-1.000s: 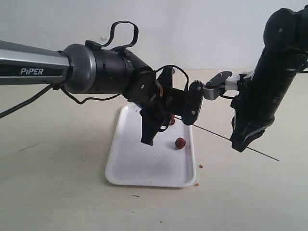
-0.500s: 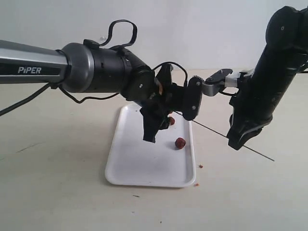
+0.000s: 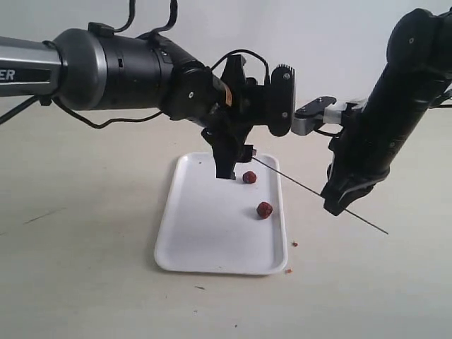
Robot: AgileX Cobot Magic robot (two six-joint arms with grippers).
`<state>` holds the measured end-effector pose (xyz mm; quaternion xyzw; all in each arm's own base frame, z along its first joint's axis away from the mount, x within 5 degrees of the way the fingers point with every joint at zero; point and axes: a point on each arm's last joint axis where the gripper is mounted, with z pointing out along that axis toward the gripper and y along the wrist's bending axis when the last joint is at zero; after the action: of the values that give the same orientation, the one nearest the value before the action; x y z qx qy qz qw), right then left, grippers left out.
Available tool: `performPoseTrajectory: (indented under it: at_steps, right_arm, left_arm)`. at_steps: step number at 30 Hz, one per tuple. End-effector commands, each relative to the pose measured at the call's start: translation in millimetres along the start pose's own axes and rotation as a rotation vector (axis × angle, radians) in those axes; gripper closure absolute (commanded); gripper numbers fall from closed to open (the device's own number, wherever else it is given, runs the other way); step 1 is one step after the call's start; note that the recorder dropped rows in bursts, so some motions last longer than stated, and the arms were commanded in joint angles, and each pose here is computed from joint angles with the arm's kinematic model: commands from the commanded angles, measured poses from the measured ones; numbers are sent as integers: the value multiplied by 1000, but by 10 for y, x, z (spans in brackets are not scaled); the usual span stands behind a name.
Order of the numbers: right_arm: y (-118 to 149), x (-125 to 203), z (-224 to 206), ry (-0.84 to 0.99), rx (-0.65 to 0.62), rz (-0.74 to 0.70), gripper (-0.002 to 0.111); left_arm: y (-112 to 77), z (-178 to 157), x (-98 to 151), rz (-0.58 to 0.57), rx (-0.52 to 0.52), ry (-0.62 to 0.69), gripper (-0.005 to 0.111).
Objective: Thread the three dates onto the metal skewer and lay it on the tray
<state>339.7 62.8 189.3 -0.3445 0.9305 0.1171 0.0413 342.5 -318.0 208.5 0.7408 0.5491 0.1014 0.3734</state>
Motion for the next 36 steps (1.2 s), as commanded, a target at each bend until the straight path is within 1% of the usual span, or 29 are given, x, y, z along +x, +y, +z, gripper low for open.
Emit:
performPoseTrajectory:
  at_steps: [1, 3, 7, 10, 13, 16, 20, 23, 28, 30, 33, 36]
  right_arm:
    - [56, -62, -166, -85, 42, -10, 108]
    - [78, -73, -277, -130, 75, -13, 108]
    - [126, -74, -459, -194, 121, -22, 108]
    - [133, -76, -560, -236, 164, 11, 108]
    - [105, -70, -614, -254, 218, 47, 108]
    - [92, -66, -617, -252, 232, 59, 108]
    - [88, -75, -620, -265, 233, 83, 108]
    - [70, -101, -639, -309, 247, 149, 108]
    - [74, -93, -771, -494, 326, 251, 108]
    - [100, -45, -855, -625, 379, 299, 108]
    - [168, 62, -996, -805, 447, 343, 108]
    - [236, 164, -1071, -887, 478, 351, 108]
  left_arm:
    - [62, -95, 3, -45, -3, 0, 38]
    - [41, -103, 19, -46, 23, 19, 38]
    - [60, -157, 17, -55, 27, 25, 38]
    - [138, -285, -11, -66, -4, 9, 38]
    - [246, -482, -47, -82, -47, -13, 38]
    - [353, -693, -82, -109, -94, -39, 38]
    - [473, -960, -103, -174, -148, -70, 38]
    - [552, -1083, -46, -269, -177, -79, 38]
    - [610, -1108, 158, -458, -167, -37, 38]
    - [618, -1087, 260, -520, -156, -7, 38]
    - [624, -1050, 393, -585, -144, 31, 38]
    - [588, -990, 451, -595, -128, 51, 38]
